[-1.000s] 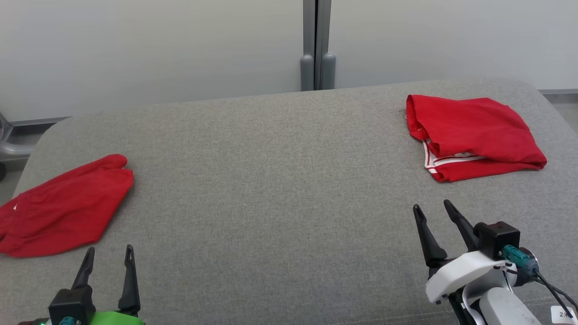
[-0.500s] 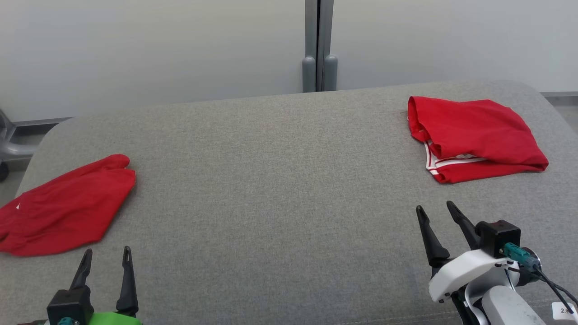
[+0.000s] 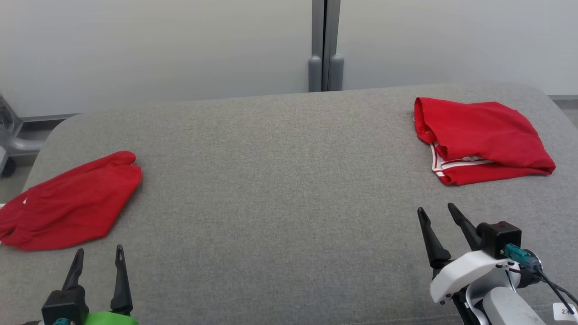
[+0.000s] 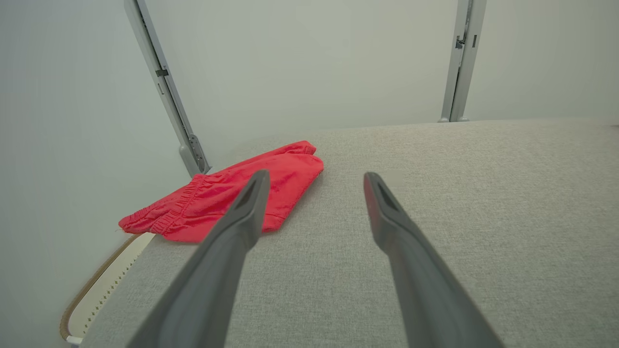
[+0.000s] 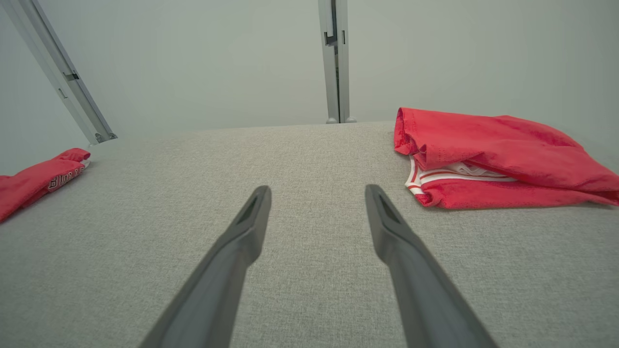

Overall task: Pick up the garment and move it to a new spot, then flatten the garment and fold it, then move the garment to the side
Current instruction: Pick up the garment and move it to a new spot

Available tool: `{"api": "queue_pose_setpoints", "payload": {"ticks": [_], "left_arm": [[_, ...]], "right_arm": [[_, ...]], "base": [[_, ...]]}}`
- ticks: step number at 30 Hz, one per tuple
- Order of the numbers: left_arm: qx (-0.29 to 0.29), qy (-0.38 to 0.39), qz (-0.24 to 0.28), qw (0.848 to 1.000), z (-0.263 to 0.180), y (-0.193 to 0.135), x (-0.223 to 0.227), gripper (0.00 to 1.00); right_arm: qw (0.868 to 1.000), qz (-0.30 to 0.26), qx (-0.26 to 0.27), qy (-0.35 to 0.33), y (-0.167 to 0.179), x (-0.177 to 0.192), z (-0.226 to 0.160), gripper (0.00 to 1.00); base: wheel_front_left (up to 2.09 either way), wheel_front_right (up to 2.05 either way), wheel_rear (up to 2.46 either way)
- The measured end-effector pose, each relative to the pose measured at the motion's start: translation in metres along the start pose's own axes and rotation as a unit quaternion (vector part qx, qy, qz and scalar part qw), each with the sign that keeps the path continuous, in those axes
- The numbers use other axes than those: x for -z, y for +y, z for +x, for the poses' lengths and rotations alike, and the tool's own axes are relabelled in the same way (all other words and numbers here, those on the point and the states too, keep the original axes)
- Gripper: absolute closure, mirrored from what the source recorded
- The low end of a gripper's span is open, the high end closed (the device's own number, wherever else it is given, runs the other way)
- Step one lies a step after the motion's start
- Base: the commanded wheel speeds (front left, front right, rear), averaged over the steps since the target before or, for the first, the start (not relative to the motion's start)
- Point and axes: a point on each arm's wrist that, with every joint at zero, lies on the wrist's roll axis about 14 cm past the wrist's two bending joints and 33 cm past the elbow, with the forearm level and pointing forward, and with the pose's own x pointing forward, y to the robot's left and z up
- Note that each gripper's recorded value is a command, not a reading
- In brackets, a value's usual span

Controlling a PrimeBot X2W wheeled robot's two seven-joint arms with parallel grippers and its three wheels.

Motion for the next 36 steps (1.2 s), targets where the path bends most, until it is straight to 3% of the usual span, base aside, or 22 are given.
{"api": "queue_pose_setpoints", "payload": {"ticks": [18, 36], "left_arm": [[-0.088, 0.001, 0.007, 0.996, -0.041, 0.057, -0.001, 0.00], [-0.203, 0.009, 0.007, 0.979, -0.114, 0.117, 0.003, 0.00]], "right_arm": [[0.996, 0.006, -0.087, 0.026, 0.059, 0.017, 0.026, 0.00], [0.976, 0.004, -0.210, 0.049, 0.149, 0.030, 0.047, 0.00]], "base": [[0.00, 0.00, 0.00], [0.00, 0.00, 0.00]]}}
